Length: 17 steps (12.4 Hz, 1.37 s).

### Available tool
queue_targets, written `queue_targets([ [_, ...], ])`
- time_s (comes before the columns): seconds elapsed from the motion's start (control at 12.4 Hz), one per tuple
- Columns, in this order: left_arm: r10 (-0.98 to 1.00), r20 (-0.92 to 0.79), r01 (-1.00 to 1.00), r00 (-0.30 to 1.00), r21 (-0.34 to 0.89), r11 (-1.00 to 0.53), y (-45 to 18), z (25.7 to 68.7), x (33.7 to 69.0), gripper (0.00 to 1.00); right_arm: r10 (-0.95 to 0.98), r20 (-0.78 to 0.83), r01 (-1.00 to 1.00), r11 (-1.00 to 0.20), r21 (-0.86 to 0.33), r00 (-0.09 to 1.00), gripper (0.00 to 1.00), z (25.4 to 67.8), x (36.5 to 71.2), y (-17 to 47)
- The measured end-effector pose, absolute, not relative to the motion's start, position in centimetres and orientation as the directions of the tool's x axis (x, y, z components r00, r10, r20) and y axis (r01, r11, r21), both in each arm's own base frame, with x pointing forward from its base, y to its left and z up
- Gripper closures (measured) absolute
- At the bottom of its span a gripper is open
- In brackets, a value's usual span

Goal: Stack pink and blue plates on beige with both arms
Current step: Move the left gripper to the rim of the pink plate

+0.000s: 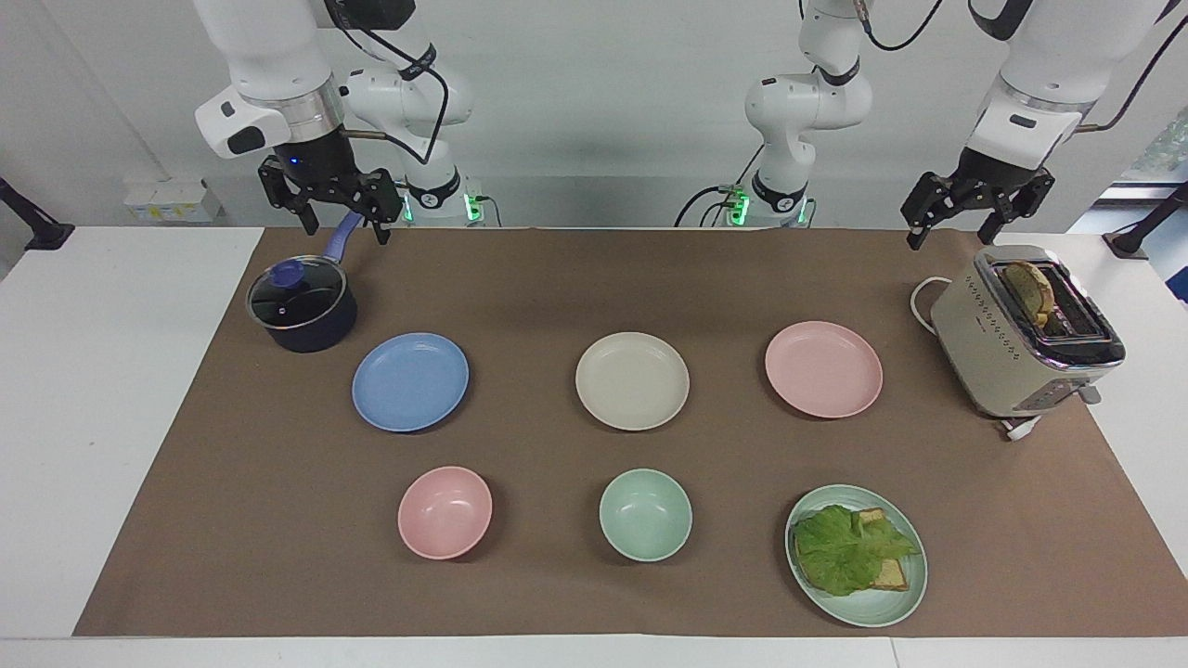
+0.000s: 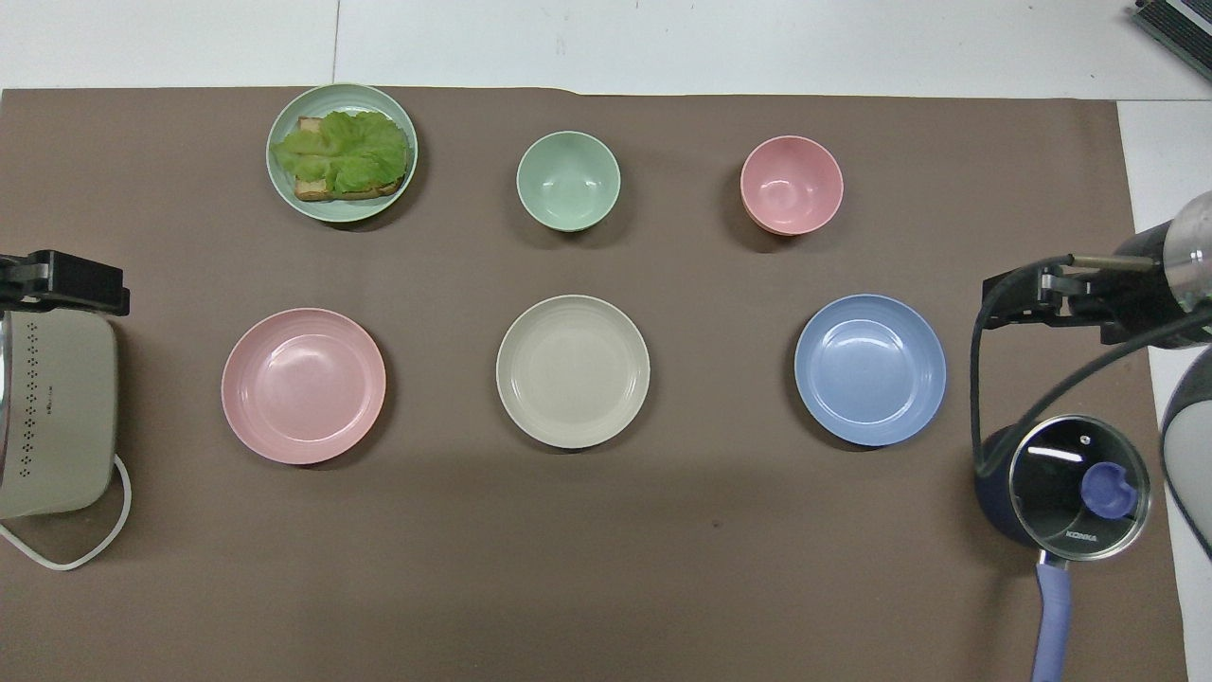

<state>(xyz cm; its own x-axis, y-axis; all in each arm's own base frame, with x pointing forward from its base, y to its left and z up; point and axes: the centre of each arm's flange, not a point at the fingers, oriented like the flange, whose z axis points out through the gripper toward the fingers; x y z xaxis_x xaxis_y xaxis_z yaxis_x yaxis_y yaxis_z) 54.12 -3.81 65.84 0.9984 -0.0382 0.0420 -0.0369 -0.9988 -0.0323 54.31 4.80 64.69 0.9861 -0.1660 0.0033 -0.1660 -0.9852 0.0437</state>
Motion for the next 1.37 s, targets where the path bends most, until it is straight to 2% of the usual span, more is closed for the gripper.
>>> queue_targets([
  [0.48, -0.038, 0.023, -0.037, 0.999, -0.033, -0.999, -3.7, 64.5, 54.2, 0.0, -0.154, 0.001, -0.154, -0.987, 0.044, 0.988, 0.0, 64.6, 54.3, 4.8],
  [0.56, -0.034, 0.017, -0.034, 0.999, -0.033, -0.999, -3.5, 62.5, 54.6, 0.0, -0.154, 0.001, -0.154, -0.987, 0.044, 0.988, 0.0, 64.6, 54.3, 4.8],
  [0.89, -0.004, -0.002, -0.004, 1.0, -0.03, -1.0, -0.1, 49.5, 56.3, 0.0, -0.155, -0.001, -0.155, -0.987, 0.045, 0.988, 0.0, 64.5, 54.3, 4.7],
  [1.21, 0.014, -0.076, 0.013, 0.997, -0.02, -1.0, 1.5, 39.8, 58.1, 0.0, -0.155, -0.001, -0.155, -0.987, 0.045, 0.988, 0.0, 64.5, 54.3, 4.7],
  [1.37, 0.029, -0.113, 0.027, 0.993, -0.017, -0.999, 2.4, 36.6, 57.8, 0.0, -0.157, -0.001, -0.157, -0.987, 0.045, 0.988, 0.0, 64.5, 54.3, 4.6],
])
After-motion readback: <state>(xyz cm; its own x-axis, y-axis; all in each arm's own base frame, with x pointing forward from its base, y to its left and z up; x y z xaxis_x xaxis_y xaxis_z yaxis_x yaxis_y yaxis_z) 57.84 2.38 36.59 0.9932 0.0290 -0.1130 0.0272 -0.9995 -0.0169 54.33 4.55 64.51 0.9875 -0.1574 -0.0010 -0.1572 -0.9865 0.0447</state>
